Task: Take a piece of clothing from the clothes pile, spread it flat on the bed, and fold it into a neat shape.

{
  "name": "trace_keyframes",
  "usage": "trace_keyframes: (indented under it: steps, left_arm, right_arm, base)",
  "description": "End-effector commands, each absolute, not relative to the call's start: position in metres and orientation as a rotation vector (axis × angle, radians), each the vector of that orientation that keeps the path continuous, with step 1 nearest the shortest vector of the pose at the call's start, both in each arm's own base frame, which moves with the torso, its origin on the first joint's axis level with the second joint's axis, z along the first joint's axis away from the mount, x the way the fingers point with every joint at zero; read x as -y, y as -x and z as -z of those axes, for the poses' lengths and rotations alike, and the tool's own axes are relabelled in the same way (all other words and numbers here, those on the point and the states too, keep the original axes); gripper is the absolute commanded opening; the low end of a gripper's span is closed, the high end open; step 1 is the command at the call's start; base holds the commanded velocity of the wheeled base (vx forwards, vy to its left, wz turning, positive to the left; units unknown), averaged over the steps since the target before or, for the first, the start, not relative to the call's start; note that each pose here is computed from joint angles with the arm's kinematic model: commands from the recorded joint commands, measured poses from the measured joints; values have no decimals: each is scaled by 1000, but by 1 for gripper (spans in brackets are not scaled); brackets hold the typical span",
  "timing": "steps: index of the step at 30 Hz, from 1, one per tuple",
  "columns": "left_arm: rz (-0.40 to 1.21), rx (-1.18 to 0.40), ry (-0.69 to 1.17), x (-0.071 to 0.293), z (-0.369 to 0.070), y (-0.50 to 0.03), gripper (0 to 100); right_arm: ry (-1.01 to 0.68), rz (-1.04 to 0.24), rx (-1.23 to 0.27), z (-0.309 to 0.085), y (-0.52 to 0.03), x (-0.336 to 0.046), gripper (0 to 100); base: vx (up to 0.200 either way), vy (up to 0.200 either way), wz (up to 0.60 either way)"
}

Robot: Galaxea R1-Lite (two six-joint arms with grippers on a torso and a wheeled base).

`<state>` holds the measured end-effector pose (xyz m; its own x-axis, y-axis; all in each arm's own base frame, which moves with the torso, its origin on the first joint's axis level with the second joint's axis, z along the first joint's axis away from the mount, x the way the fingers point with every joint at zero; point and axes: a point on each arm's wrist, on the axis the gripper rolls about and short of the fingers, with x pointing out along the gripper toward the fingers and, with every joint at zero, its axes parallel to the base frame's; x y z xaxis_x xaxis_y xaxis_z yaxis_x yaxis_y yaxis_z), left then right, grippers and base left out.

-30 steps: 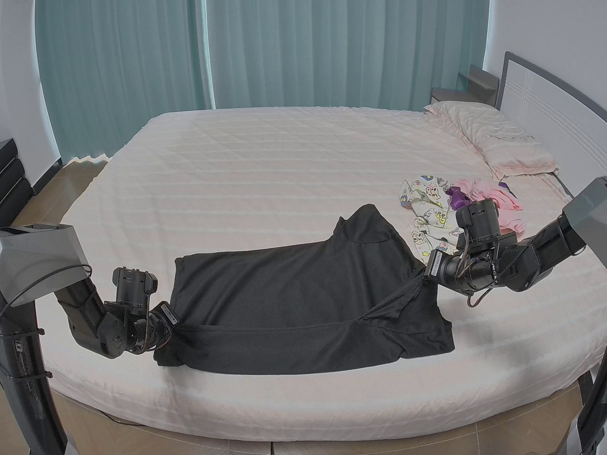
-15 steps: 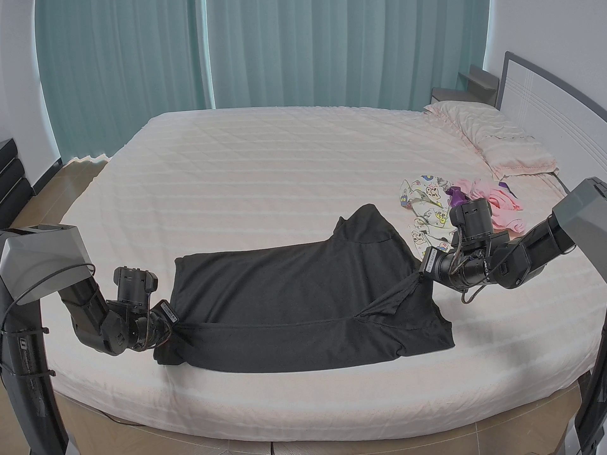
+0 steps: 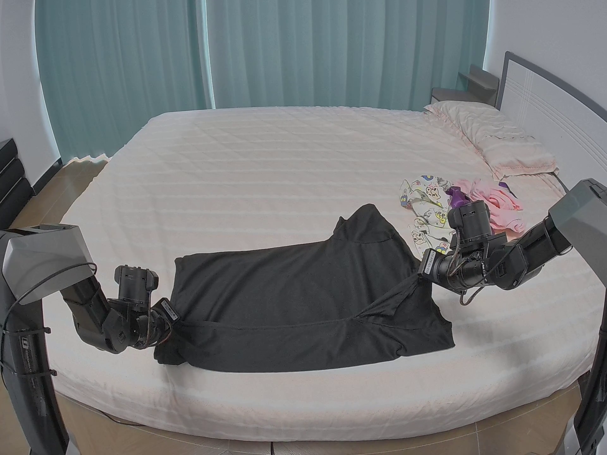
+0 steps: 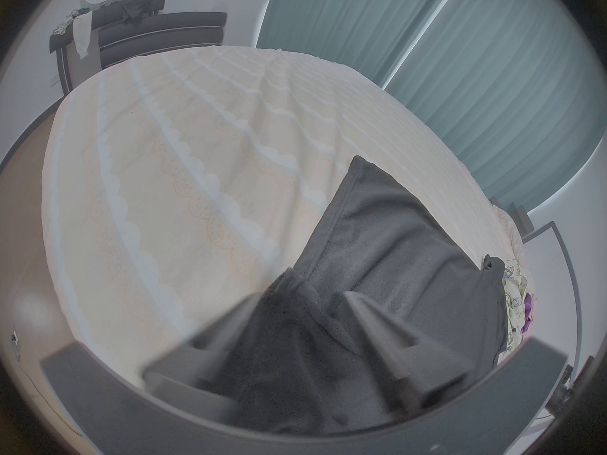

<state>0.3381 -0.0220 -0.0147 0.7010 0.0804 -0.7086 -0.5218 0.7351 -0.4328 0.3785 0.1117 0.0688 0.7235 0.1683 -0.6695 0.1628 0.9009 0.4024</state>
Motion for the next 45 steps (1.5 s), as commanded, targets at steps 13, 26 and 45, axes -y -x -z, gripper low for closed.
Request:
trace_keyframes:
  steps: [13,26,45]
  left_arm:
    - [-348,-721,735,3,-16,-301,100]
    - [-320,-816,841,4,-11,-267,100]
    - [-305,-827,850,5,-2,-259,100]
  right_arm:
    - [-447,-4,-802,-83,-347,-104,0]
    - [-402,-19,-910,-82,-297,-102,0]
    - [-315,-16,-1073,-52,-264,-100,100]
  base:
    - [0,0,0]
    - [0,0,0]
    - [0,0,0]
